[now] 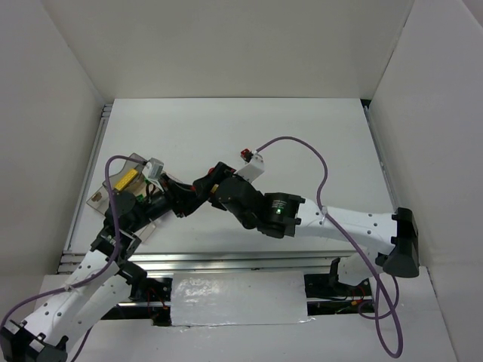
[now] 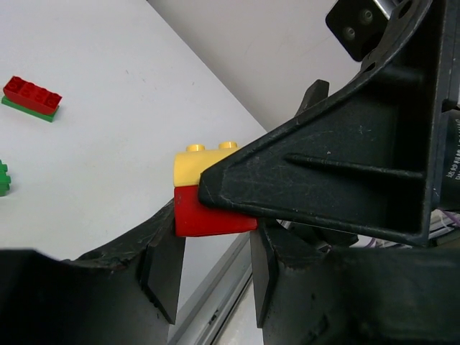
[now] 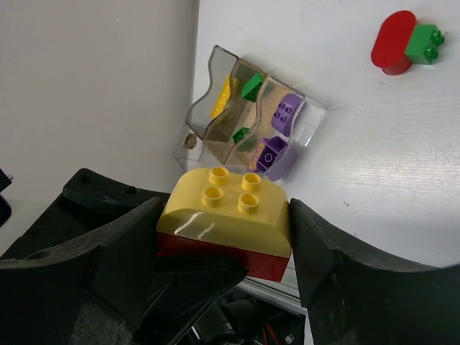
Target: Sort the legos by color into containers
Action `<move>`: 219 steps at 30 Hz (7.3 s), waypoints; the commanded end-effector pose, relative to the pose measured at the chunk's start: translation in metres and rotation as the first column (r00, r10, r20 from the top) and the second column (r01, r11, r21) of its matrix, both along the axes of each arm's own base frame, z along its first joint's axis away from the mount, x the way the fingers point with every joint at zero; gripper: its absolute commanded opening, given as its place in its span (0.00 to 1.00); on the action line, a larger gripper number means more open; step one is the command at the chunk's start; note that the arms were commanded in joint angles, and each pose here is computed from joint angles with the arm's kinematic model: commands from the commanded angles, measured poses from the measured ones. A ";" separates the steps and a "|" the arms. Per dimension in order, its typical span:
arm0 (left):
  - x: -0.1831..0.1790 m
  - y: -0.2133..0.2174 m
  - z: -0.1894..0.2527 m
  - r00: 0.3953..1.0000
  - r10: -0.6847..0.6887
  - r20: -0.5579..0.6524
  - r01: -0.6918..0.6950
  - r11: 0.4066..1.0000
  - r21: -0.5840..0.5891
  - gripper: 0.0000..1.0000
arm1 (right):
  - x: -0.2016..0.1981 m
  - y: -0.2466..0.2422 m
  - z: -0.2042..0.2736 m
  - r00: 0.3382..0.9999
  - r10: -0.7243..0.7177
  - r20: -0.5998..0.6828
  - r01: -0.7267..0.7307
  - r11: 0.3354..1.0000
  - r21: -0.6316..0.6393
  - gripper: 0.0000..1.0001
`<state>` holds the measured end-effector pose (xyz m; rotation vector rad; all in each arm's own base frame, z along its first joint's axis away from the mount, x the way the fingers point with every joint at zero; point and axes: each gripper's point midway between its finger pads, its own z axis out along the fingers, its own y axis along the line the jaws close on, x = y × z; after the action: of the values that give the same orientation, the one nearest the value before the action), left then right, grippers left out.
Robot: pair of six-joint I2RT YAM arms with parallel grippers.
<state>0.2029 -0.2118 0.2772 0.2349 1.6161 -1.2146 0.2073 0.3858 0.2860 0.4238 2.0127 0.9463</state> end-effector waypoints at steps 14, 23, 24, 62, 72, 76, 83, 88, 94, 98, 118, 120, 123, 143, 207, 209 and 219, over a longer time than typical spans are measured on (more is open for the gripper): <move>-0.020 0.012 0.020 1.000 -0.012 0.023 0.009 0.992 0.127 0.00 | -0.009 -0.079 0.074 0.803 0.326 0.498 -0.355 0.934 -0.039 1.00; -0.096 0.004 0.038 0.928 -0.367 0.064 0.345 0.912 0.224 0.00 | -0.110 -0.053 0.083 0.151 0.768 0.622 -0.827 0.443 -0.346 0.99; -0.102 0.005 0.039 0.922 -0.379 0.079 0.354 0.909 0.221 0.00 | -0.111 -0.050 0.084 0.139 0.770 0.623 -0.834 0.430 -0.345 0.99; -0.080 0.030 0.028 0.982 -0.172 0.081 0.139 0.939 0.314 0.00 | -0.083 -0.050 0.054 0.188 0.753 0.630 -0.765 0.515 -0.387 0.00; -0.002 0.222 -0.075 0.097 0.985 -0.145 -0.677 0.172 0.716 0.00 | -0.030 -0.050 0.022 0.471 0.713 0.519 -0.652 0.678 -0.339 0.00; -0.005 0.245 -0.081 -0.111 0.980 -0.168 -0.739 0.032 0.673 0.00 | -0.030 -0.047 0.019 0.478 0.722 0.500 -0.667 0.669 -0.328 0.00; 0.009 0.280 -0.133 -0.225 0.944 -0.241 -0.701 0.015 0.713 0.00 | -0.033 -0.040 0.012 0.477 0.741 0.473 -0.706 0.643 -0.297 0.00; 0.025 0.281 -0.169 -0.198 0.936 -0.290 -0.646 0.098 0.757 0.00 | -0.035 -0.035 0.008 0.472 0.751 0.461 -0.725 0.628 -0.282 0.00; 0.034 0.285 -0.179 -0.182 0.937 -0.299 -0.648 0.114 0.753 0.14 | -0.032 -0.027 0.001 0.467 0.768 0.438 -0.742 0.610 -0.278 0.00; 0.035 0.287 -0.188 -0.200 0.924 -0.327 -0.646 0.127 0.753 0.31 | -0.031 -0.022 -0.001 0.462 0.769 0.442 -0.751 0.604 -0.265 0.00; 0.067 0.214 -0.074 0.455 0.830 -0.322 -0.720 0.556 0.415 1.00 | -0.039 -0.001 -0.014 0.397 0.832 0.388 -0.845 0.497 -0.201 0.00; 0.064 0.145 -0.024 0.818 0.537 -0.205 -0.501 0.841 0.204 1.00 | -0.051 -0.002 -0.009 0.334 0.852 0.404 -0.879 0.436 -0.193 0.00; 0.019 0.080 0.027 0.996 0.091 -0.009 -0.090 0.995 0.042 0.99 | -0.063 -0.005 0.001 0.281 0.861 0.425 -0.902 0.387 -0.189 0.01; -0.065 0.048 0.080 0.952 -0.159 0.263 0.132 0.984 0.118 1.00 | -0.106 0.019 0.096 0.186 0.772 0.607 -0.947 0.305 -0.098 0.00; -0.091 0.041 0.117 0.919 -0.234 0.319 0.238 0.971 0.026 0.62 | -0.099 0.037 0.106 0.161 0.702 0.693 -0.903 0.389 -0.184 0.00; -0.090 0.040 0.116 0.919 -0.238 0.313 0.243 0.970 0.022 0.59 | -0.102 0.037 0.107 0.151 0.701 0.697 -0.906 0.380 -0.186 0.00; -0.088 0.040 0.118 0.919 -0.244 0.309 0.249 0.968 0.022 0.52 | -0.106 0.043 0.109 0.132 0.708 0.693 -0.906 0.370 -0.204 0.00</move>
<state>0.1209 -0.1703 0.3885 0.5538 1.3613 -1.3127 0.1033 0.4271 0.3730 -1.0034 1.3106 1.7524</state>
